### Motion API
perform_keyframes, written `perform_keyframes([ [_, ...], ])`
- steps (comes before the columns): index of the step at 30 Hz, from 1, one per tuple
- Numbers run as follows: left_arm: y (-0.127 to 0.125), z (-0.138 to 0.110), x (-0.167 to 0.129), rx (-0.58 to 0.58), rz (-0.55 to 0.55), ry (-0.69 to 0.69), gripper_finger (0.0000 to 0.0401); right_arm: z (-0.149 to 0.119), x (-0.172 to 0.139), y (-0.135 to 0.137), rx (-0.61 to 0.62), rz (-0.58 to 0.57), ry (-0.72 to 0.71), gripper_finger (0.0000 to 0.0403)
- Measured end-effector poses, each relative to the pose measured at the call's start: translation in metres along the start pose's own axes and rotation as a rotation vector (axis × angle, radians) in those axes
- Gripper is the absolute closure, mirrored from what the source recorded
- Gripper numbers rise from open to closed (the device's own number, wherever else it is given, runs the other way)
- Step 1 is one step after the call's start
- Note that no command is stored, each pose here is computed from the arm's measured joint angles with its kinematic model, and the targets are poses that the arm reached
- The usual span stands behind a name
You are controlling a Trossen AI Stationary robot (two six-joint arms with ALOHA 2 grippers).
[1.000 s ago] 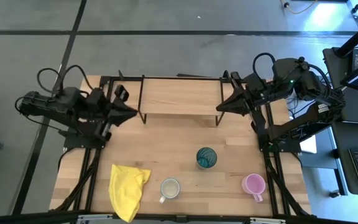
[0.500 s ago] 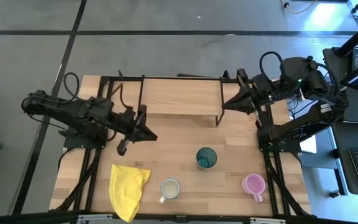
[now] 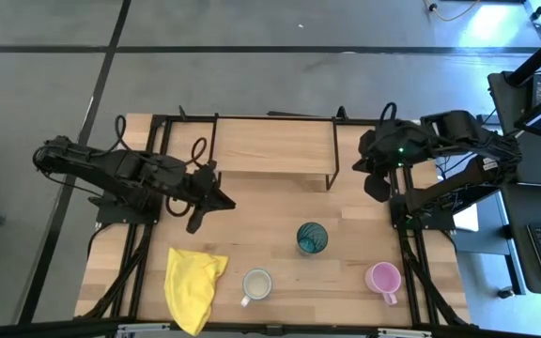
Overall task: Stack small to large cups/mugs on shelf
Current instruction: Put the white/red mug on the shelf
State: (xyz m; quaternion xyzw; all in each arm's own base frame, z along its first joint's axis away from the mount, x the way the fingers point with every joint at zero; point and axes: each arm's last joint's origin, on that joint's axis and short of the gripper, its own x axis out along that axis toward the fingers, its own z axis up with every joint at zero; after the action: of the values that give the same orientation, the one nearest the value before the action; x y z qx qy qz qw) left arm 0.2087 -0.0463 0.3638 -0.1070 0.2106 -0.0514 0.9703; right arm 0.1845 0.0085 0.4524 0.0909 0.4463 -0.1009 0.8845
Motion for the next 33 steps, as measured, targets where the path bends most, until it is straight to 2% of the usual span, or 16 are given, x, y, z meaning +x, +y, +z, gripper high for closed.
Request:
perform_keyframes([
  [5, -0.001, 0.001, 0.0, -0.062, -0.024, -0.002, 0.0376, 0.008, -0.001, 0.002, -0.036, 0.025, -0.088, 0.039],
  [10, -0.006, -0.013, 0.011, -0.122, -0.037, 0.142, 0.0376, 0.012, -0.002, 0.003, -0.087, 0.033, -0.134, 0.039],
  [16, -0.016, -0.025, 0.03, -0.169, -0.036, 0.243, 0.0376, 0.018, -0.004, 0.005, -0.153, 0.043, -0.208, 0.039],
  [18, -0.02, -0.029, 0.036, -0.221, -0.031, 0.272, 0.0376, 0.02, -0.004, 0.006, -0.176, 0.045, -0.228, 0.039],
  [26, -0.022, -0.056, 0.053, -0.458, 0.192, 0.437, 0.0376, 0.027, -0.005, 0.003, -0.211, 0.011, -0.295, 0.039],
  [33, -0.043, -0.058, 0.062, -0.599, 0.209, 0.33, 0.0376, 0.033, -0.007, -0.001, -0.212, -0.004, -0.347, 0.039],
])
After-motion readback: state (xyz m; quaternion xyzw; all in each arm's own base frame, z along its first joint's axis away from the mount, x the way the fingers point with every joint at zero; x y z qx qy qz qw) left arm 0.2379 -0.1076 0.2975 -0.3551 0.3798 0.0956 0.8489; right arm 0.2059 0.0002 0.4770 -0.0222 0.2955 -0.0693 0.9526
